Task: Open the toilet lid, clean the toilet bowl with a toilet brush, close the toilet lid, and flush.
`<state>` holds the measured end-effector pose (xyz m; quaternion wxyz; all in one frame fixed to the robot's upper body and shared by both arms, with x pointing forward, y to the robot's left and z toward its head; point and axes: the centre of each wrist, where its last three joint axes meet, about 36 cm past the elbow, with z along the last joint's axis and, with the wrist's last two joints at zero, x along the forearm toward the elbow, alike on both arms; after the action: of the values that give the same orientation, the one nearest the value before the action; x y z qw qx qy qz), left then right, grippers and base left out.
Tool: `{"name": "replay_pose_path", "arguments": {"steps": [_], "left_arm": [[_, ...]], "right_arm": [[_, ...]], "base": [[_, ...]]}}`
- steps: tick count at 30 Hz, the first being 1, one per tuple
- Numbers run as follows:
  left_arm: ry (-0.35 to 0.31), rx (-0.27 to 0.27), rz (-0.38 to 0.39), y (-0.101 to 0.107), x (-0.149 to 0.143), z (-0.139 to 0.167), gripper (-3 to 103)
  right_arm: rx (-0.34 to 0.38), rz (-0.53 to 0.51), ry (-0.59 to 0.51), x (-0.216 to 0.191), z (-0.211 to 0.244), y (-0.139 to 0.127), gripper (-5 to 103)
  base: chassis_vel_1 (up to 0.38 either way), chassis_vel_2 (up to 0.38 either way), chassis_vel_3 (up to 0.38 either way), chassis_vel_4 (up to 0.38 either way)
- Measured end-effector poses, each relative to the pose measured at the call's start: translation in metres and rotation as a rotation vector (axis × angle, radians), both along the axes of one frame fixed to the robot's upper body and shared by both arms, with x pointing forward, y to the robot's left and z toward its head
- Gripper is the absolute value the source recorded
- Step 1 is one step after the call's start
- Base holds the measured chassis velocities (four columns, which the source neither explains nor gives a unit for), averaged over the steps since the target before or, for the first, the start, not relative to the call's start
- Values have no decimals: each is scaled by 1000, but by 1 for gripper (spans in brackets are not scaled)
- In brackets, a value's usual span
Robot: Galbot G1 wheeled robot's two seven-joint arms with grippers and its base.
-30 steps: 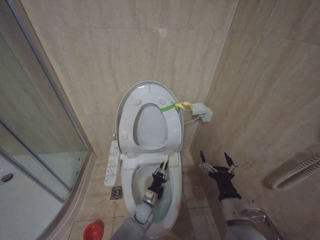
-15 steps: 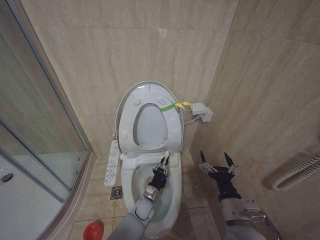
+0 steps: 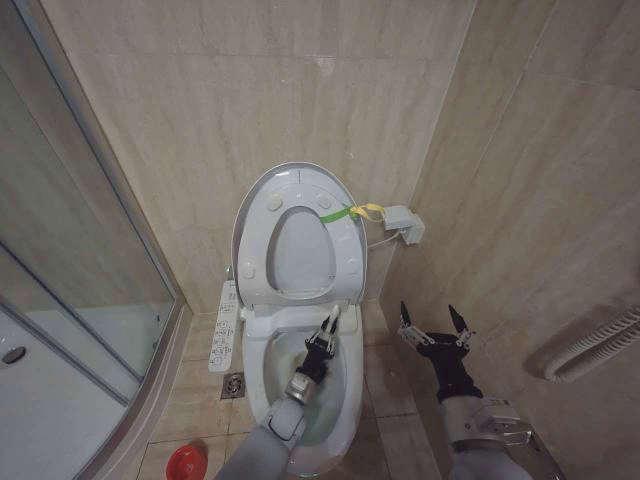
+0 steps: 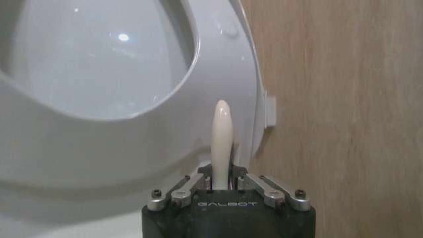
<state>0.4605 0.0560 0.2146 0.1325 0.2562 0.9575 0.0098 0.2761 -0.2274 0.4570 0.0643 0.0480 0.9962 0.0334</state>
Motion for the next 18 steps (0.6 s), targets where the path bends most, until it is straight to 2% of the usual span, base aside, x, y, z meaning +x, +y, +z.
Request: {"name": "replay_pose_path", "arguments": {"steps": [4, 11, 16, 18], "left_arm": [[6, -1, 0, -1, -1, -5, 18], [46, 61, 26, 21, -2, -32, 18], [19, 43, 19, 17, 1, -21, 18], [-2, 12, 7, 7, 2, -10, 18]], "right_arm": [[0, 0, 0, 0, 0, 0, 100], [0, 0, 0, 0, 0, 0, 100], [0, 0, 0, 0, 0, 0, 100], [0, 0, 0, 0, 0, 0, 100]], "base": [[0, 0, 0, 0], [0, 0, 0, 0], [0, 0, 0, 0], [0, 0, 0, 0]]}}
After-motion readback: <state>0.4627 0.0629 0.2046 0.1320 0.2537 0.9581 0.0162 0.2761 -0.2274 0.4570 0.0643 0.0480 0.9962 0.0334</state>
